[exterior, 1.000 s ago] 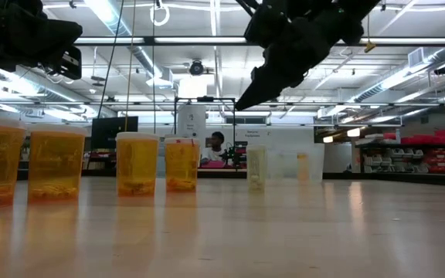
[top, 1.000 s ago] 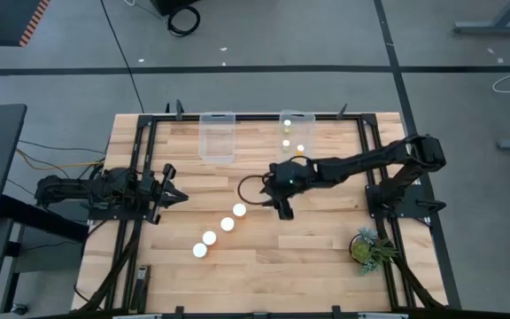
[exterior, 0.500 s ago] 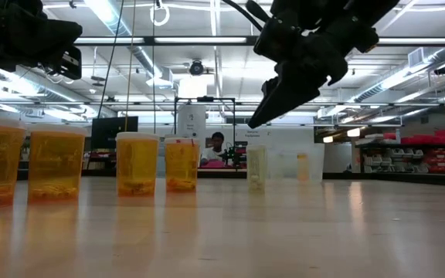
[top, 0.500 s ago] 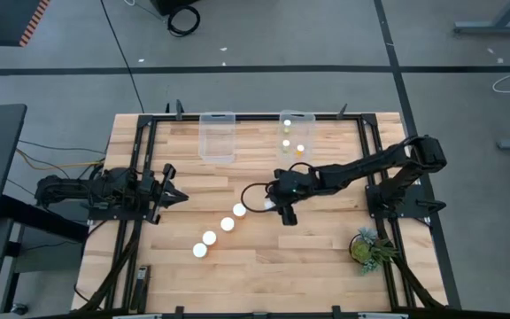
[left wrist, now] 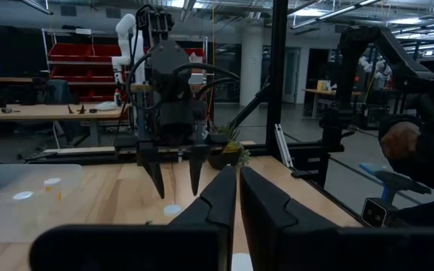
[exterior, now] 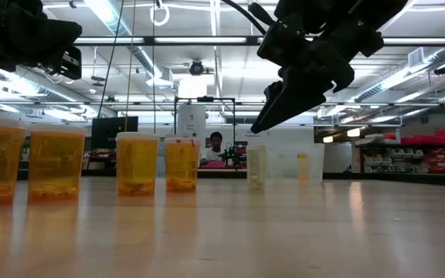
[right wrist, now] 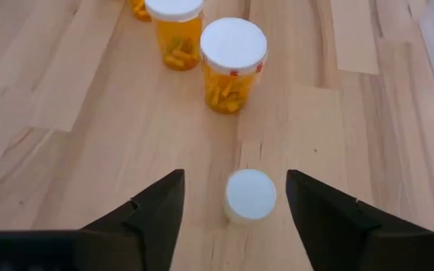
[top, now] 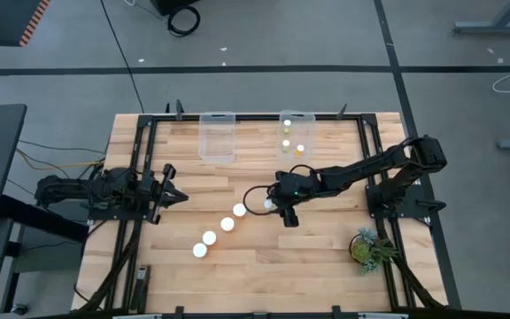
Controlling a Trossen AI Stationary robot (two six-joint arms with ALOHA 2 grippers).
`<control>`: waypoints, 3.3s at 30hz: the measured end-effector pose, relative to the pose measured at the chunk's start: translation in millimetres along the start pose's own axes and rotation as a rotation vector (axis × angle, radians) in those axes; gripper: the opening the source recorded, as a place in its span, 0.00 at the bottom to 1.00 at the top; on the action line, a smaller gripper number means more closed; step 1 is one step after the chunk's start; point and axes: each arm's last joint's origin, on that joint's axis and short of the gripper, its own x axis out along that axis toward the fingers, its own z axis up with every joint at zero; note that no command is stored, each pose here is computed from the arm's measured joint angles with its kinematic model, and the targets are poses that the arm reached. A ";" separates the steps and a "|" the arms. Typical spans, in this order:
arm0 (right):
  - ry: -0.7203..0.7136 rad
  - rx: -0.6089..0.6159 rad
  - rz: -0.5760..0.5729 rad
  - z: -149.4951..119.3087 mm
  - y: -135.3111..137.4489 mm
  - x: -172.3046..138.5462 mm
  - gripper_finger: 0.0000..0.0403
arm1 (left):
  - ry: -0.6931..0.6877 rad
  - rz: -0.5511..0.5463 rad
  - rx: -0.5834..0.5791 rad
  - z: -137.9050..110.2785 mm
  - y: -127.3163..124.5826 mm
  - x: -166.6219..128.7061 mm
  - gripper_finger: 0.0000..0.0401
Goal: Pick and place medicine bottles into bin by pill shape (circle, oval)
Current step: Put the small yellow pill bottle into the right transparent bin
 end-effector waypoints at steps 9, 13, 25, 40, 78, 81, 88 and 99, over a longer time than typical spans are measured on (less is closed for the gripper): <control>0.024 0.025 -0.006 -3.9 0.0 6.1 0.70 | 0.000 0.000 0.000 0.0 0.0 0.0 0.08; 0.045 0.026 -0.006 -10.5 0.2 21.3 0.70 | -0.001 0.000 0.000 0.1 0.0 0.0 0.06; 0.022 0.039 -0.041 -11.0 -8.9 27.6 0.66 | 0.003 0.000 0.000 -0.3 0.0 0.0 0.08; 0.034 0.044 -0.021 -10.6 -8.2 24.2 0.46 | 0.001 0.000 0.000 -0.1 0.0 0.0 0.08; 0.203 0.024 -0.274 59.8 -42.3 -12.5 0.35 | 0.001 0.000 0.000 -0.1 0.0 0.0 0.09; 0.220 0.038 -0.299 59.9 -50.6 -15.1 0.35 | 0.000 0.000 0.000 0.0 0.0 0.0 0.09; 0.245 0.062 -0.324 63.7 -65.7 -22.4 0.35 | 0.001 0.000 0.000 0.0 0.0 0.0 0.06; 0.277 0.077 -0.410 64.6 -89.1 -31.3 0.35 | 0.000 0.000 0.000 0.0 0.0 0.0 0.09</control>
